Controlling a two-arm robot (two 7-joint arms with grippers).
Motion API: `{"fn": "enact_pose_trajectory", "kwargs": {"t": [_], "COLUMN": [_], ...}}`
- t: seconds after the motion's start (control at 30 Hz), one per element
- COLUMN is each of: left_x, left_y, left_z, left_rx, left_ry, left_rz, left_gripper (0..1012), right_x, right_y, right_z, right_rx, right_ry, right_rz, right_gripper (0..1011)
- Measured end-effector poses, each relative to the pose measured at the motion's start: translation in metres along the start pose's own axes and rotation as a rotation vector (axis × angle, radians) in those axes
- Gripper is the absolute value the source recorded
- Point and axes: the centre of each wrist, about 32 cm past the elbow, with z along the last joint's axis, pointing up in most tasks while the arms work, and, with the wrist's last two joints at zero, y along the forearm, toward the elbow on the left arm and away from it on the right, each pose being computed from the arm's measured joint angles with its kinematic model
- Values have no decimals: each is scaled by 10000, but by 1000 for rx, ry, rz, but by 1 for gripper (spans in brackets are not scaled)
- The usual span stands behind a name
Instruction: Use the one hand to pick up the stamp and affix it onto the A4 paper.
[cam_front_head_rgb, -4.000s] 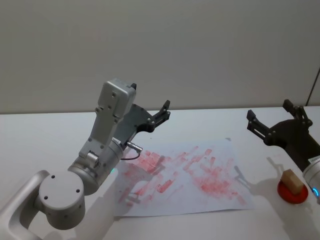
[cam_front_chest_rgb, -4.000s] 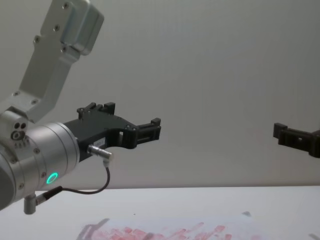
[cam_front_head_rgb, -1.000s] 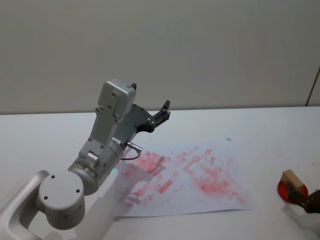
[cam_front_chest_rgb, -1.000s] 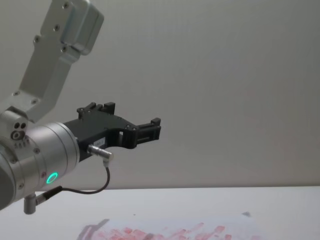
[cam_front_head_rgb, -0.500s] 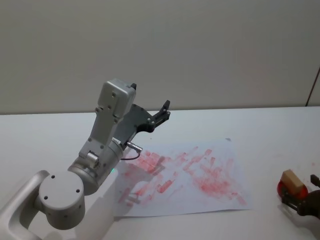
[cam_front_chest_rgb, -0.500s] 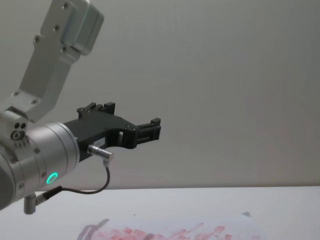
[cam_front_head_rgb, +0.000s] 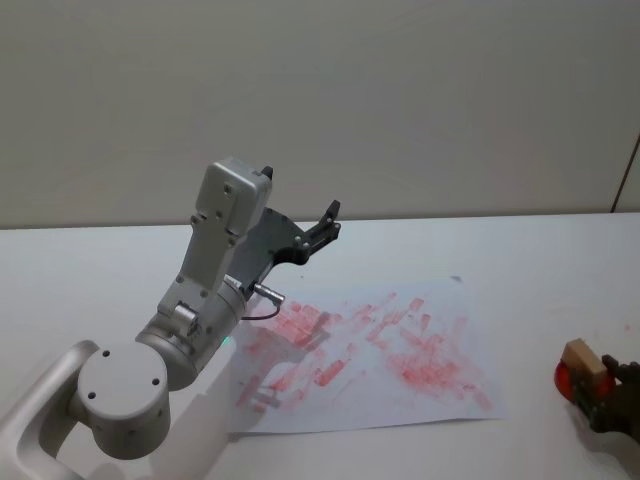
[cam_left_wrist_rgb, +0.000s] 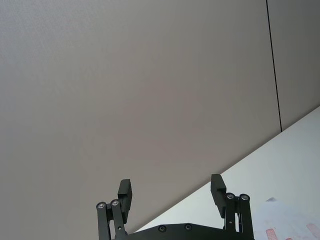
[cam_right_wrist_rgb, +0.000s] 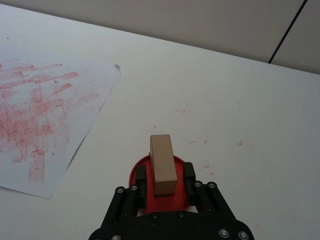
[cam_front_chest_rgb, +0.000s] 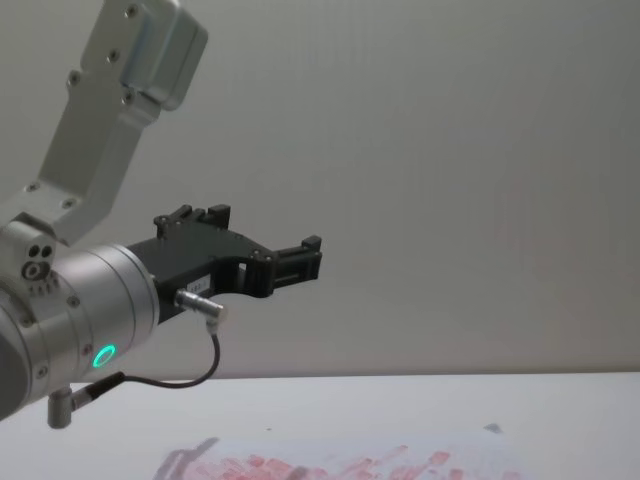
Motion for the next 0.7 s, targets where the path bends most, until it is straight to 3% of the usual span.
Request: {"fn": "enact_pose_trajectory", "kwargs": {"t": [0.1, 0.3, 0.5, 0.7], "left_x": [0, 0, 0, 0], "left_y": [0, 0, 0, 0], "left_z": [0, 0, 0, 0], "left_rx": [0, 0, 0, 0], "left_ry": [0, 0, 0, 0], "left_rz": [0, 0, 0, 0], "left_gripper": [1001, 1001, 1001, 1001], "right_x": [-1, 0, -2, -5], "right_y": [7, 13, 17, 40], "right_z": [1, 0, 6, 63], "right_rx": [-2, -3, 2, 49], "right_ry": [-2, -4, -6, -11], "right_rz": [1, 2, 4, 18], "right_gripper": [376, 220, 214, 214]}}
